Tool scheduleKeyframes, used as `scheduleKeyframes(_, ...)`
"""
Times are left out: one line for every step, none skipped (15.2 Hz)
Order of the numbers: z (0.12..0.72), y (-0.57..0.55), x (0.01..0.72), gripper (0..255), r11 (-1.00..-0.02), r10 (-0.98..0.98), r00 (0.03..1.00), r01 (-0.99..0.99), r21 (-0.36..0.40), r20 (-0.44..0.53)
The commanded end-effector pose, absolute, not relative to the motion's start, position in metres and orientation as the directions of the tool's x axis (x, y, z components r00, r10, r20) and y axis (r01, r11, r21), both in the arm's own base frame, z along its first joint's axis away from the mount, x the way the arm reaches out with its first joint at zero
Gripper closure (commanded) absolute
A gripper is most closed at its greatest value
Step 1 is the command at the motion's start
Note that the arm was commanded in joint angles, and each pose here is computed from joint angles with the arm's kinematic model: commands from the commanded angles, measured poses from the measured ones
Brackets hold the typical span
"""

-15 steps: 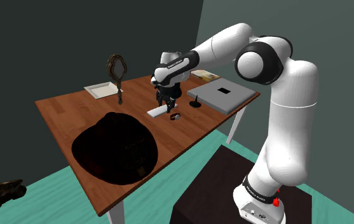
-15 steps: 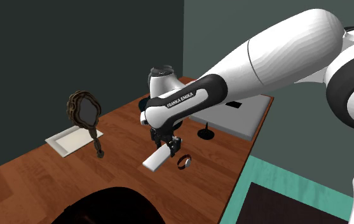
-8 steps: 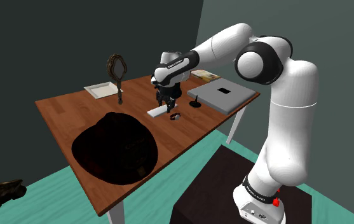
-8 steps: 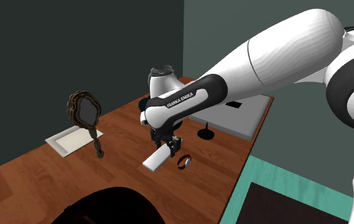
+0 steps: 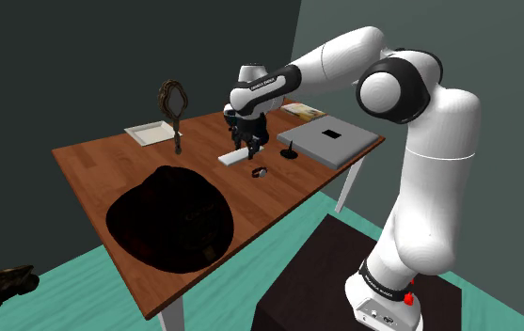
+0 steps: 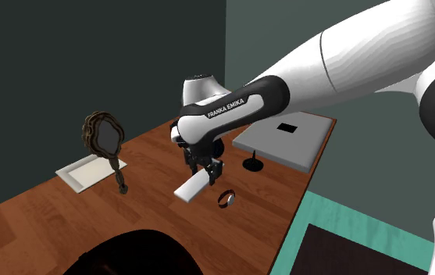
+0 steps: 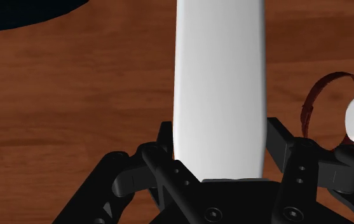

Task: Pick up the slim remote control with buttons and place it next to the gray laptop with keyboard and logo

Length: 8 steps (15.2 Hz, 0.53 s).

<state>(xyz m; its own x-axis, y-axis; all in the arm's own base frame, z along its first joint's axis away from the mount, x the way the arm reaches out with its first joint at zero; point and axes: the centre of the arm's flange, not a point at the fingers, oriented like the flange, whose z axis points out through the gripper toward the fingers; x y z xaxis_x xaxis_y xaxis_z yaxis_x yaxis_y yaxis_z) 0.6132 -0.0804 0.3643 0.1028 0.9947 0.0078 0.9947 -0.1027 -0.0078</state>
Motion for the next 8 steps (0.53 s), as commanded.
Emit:
scheduleKeyframes(0.375, -0.081, 0.614, 255, -0.103, 0.995, 0.103, 0.995, -0.008, 0.008)
scheduleKeyframes(0.380, -0.081, 0.614, 255, -0.103, 0.995, 0.103, 0.995, -0.008, 0.008)
scheduleKeyframes(0.386, -0.081, 0.614, 255, -0.103, 0.995, 0.103, 0.995, -0.008, 0.008)
scheduleKeyframes(0.391, -0.081, 0.614, 255, -0.103, 0.995, 0.103, 0.995, -0.008, 0.008)
scheduleKeyframes(0.396, -0.081, 0.614, 255, -0.103, 0.995, 0.103, 0.995, -0.008, 0.008)
scheduleKeyframes(0.401, -0.081, 0.614, 255, -0.103, 0.995, 0.103, 0.995, -0.008, 0.008)
scheduleKeyframes(0.407, -0.081, 0.614, 255, -0.103, 0.995, 0.103, 0.995, -0.008, 0.008)
scheduleKeyframes(0.412, -0.081, 0.614, 255, -0.103, 0.995, 0.103, 0.995, -0.008, 0.008)
